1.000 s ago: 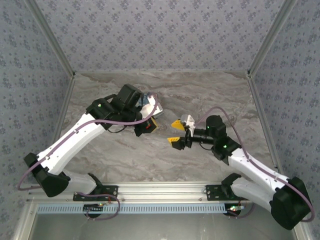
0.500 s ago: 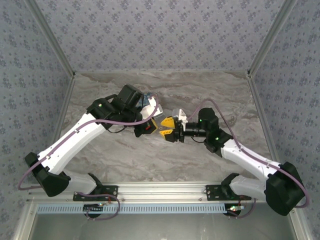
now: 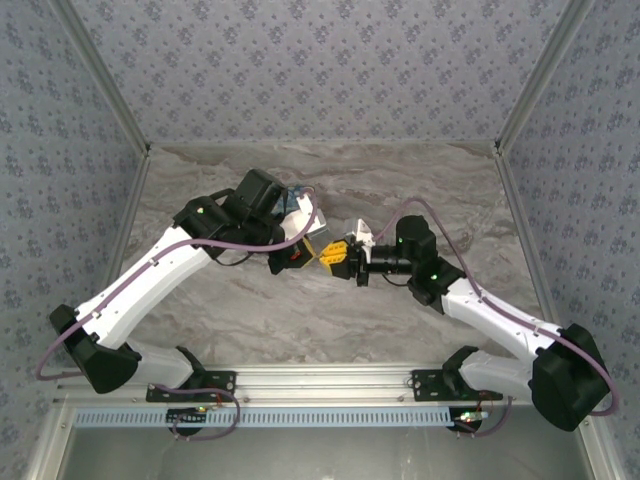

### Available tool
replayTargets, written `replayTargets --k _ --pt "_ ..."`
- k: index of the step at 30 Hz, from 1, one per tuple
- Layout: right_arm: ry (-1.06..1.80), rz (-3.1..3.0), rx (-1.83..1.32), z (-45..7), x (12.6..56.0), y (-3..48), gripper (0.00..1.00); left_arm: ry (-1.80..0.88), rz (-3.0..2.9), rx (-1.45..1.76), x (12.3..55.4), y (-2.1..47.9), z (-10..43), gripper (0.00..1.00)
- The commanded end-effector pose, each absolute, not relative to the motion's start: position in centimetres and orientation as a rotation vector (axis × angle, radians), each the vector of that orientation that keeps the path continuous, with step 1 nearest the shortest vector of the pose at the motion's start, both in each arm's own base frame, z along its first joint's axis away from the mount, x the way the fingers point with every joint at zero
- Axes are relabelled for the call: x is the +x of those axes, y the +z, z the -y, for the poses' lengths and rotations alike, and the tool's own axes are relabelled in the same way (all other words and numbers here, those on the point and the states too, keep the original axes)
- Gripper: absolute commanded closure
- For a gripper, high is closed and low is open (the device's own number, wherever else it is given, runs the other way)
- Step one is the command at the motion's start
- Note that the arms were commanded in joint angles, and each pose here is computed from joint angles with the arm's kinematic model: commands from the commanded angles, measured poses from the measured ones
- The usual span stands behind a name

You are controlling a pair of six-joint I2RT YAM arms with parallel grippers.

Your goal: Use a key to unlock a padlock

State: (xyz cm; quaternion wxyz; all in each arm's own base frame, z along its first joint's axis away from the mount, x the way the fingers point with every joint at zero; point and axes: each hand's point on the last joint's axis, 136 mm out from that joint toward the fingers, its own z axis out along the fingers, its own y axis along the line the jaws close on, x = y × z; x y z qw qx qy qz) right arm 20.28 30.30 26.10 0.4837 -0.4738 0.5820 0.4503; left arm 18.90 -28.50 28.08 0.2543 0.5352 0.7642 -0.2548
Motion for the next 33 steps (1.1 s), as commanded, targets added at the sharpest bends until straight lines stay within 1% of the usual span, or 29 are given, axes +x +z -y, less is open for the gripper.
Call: replayTargets --k 1,5,8,12,14,15,17,19,20,21,25,28,31,33 --pt "1.09 -1.377 -1.161 -30.4 20.0 27.8 0.87 -0.686 -2.071 1.48 18.6 27.9 28.1 1.0" --pt "1.096 -1.372 -1.161 -30.4 19.9 27.9 0.91 -0.682 -2.074 1.489 18.5 27.8 28.0 1.0" --pt "1.103 -1.367 -1.166 -30.4 19.8 28.0 0.92 -0.681 -2.074 1.495 18.5 27.7 28.0 1.0" --pt "1.106 -1.372 -1.168 -30.4 19.7 28.0 0.98 -0.672 -2.075 1.492 18.7 27.6 28.1 1.0" --pt "1.095 -1.397 -1.161 -30.3 19.9 27.7 0.99 -0.668 -2.071 1.468 19.1 27.8 28.0 0.9" --pt "1.088 -1.41 -1.155 -30.2 20.0 27.6 0.99 -0.669 -2.07 1.447 19.4 28.0 28.0 0.79" --pt "1.069 -1.442 -1.133 -30.0 20.3 27.1 1.0 -0.687 -2.06 1.396 20.0 28.7 27.9 0.69" --pt "1.039 -1.503 -1.095 -29.5 20.8 26.2 1.0 -0.709 -2.049 1.331 20.8 29.4 27.8 0.51" --pt "1.016 -1.542 -1.069 -29.2 21.2 25.7 1.0 -0.716 -2.04 1.286 21.3 29.8 27.7 0.44" --pt "0.992 -1.588 -1.037 -28.8 21.6 25.1 1.0 -0.72 -2.034 1.237 22.0 30.1 27.6 0.39" --pt "0.922 -1.761 -0.898 -27.3 22.8 22.6 1.0 -0.723 -2.027 1.0 25.5 30.6 26.7 0.26" --pt "0.888 -1.884 -0.782 -26.0 23.3 20.7 1.0 -0.641 -2.081 0.775 29.3 29.5 25.5 0.17" --pt "0.825 -1.992 -0.616 -24.1 24.1 18.9 1.0 -0.63 -2.192 0.588 32.5 27.2 24.8 0.16" --pt "0.772 -2.055 -0.474 -22.4 24.5 17.7 1.0 -0.622 -2.27 0.491 34.7 25.2 24.8 0.17"
